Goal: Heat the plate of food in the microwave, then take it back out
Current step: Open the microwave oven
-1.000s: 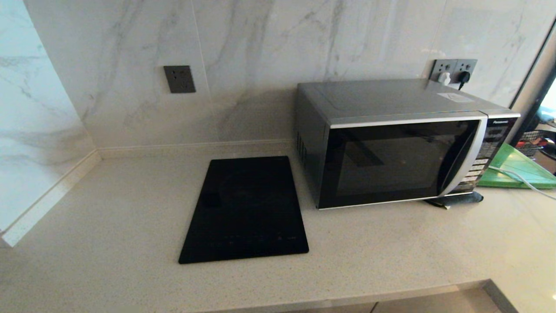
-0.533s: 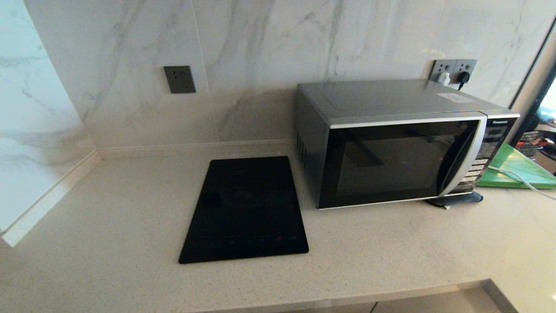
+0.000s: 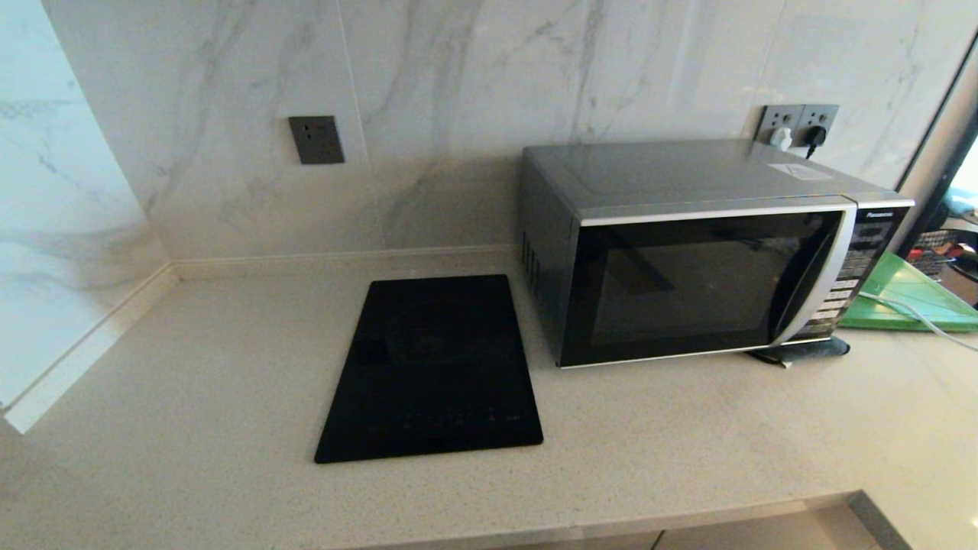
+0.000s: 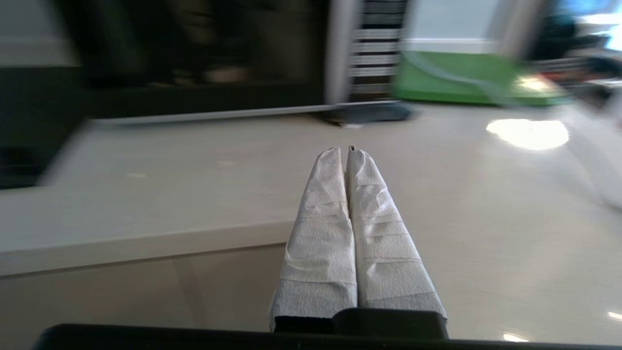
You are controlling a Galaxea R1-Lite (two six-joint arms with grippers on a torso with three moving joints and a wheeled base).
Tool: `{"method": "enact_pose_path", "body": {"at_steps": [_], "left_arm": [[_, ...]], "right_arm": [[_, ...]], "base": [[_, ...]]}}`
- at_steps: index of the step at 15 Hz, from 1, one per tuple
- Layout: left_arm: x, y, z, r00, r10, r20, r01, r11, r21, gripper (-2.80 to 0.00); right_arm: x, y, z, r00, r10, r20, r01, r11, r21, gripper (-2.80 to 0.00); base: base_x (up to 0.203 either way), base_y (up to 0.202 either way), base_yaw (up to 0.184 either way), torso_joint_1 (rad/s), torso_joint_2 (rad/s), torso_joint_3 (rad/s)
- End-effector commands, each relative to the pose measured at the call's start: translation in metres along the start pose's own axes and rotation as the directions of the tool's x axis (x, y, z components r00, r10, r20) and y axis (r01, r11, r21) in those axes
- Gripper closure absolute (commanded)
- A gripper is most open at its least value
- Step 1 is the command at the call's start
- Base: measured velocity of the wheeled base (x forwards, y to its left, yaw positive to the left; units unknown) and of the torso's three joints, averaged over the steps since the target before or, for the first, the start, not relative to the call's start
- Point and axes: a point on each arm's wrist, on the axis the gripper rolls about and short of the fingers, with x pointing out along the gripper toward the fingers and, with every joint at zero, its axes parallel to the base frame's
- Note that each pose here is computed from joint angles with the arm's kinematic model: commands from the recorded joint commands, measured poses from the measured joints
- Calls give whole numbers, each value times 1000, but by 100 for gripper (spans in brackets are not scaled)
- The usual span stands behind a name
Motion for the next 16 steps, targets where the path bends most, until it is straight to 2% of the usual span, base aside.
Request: {"method": "enact_pose_path", "body": {"at_steps": [1, 3, 16], "left_arm": [[0, 0, 0, 1000, 1, -1, -1, 1000, -1, 0], [0, 0, 0, 1000, 1, -1, -1, 1000, -1, 0], [0, 0, 0, 1000, 1, -1, -1, 1000, -1, 0]], "right_arm": [[2, 2, -13, 996, 88, -32, -86, 995, 41, 0], [2, 4, -27, 982, 137, -132, -131, 990, 52, 0], [2, 4, -26, 981, 136, -136, -126, 989, 79, 0]], "base": [[0, 0, 0, 0, 0, 0], [0, 0, 0, 0, 0, 0], [0, 0, 0, 0, 0, 0]]}}
